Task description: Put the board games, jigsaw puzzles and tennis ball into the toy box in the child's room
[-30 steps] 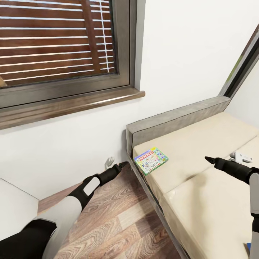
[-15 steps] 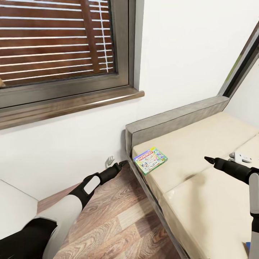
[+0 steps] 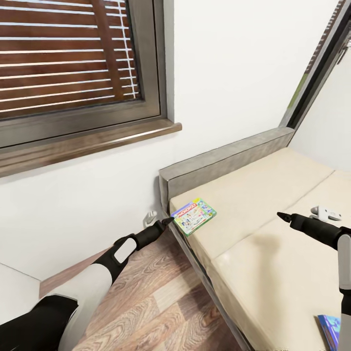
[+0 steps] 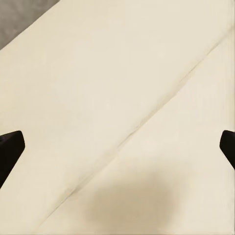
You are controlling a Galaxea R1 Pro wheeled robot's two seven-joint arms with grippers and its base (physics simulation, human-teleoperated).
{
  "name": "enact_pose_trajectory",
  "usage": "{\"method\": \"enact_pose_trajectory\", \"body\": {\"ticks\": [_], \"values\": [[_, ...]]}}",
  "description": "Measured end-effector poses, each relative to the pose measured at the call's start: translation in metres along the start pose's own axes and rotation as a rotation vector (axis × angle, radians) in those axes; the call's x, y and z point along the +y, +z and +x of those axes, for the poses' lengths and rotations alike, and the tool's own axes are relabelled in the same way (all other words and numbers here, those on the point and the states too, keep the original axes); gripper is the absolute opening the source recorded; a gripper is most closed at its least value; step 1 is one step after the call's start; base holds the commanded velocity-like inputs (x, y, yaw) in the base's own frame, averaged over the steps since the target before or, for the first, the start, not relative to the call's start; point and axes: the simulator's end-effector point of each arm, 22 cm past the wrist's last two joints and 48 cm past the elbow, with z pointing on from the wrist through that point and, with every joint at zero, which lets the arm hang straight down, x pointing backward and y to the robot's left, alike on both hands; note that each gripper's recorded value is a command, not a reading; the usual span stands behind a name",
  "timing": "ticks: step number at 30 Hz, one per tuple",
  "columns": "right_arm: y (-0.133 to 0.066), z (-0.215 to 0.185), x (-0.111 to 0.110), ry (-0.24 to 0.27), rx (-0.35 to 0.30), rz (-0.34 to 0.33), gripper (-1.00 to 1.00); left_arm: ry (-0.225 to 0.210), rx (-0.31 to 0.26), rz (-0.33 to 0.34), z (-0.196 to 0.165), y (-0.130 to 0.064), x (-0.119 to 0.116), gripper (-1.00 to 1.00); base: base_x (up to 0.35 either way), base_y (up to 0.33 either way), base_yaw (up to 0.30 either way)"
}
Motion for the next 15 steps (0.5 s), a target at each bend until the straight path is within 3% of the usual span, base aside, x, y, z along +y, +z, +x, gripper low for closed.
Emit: {"method": "enact_pose_trajectory", "body": {"ticks": [15], "values": [[0.0001,0.0005,0.0002,0.001,0.001,0.000,1.00,0.000,0.001,0.004,0.0010,0.0006,-0.0014,1.00,0.000,0.000,-0.027]]}}
